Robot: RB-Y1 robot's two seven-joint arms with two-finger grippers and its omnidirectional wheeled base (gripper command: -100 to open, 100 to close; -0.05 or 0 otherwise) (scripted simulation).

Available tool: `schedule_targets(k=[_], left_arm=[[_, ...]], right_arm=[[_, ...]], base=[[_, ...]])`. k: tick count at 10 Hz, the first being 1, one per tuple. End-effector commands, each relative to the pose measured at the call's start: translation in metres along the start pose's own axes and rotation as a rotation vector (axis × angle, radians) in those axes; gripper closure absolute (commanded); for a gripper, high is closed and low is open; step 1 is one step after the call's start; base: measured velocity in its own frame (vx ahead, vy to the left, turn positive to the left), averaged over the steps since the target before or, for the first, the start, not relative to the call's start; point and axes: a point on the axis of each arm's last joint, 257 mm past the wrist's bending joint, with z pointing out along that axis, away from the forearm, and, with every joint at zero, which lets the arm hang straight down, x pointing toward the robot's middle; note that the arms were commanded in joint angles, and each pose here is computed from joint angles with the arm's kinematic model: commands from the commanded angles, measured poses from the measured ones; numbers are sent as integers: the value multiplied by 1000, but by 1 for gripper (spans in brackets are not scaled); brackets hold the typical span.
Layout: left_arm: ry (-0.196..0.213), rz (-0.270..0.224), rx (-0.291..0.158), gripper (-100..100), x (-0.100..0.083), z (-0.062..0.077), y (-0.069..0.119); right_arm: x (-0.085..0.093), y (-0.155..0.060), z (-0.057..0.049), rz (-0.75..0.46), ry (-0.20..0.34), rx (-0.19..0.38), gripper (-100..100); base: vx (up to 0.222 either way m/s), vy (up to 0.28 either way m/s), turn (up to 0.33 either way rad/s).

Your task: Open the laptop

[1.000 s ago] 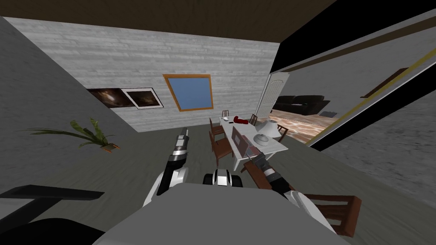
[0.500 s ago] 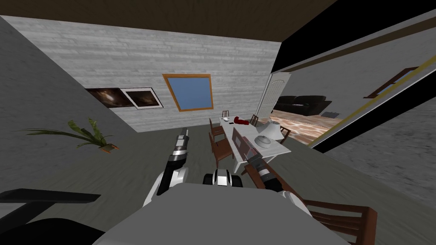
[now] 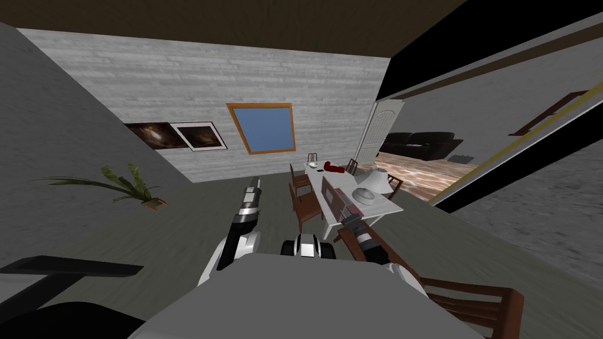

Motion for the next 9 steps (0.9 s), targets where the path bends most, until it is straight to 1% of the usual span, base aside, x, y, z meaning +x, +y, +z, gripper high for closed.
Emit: schedule_targets(k=[1, 7, 8, 9], left_arm=[[0, 0, 0, 0, 0, 0, 0], [0, 0, 0, 0, 0, 0, 0], [0, 0, 0, 0, 0, 0, 0], [0, 0, 0, 0, 0, 0, 0]], right_arm=[[5, -4, 6, 90, 9, 13, 100], [16, -5, 19, 326, 26, 36, 100], [11, -4, 19, 299, 14, 31, 100], [23, -19, 28, 324, 17, 68, 100]], base=[[-26, -91, 46], [-25, -85, 51], [-6, -34, 19], [-79, -41, 216]])
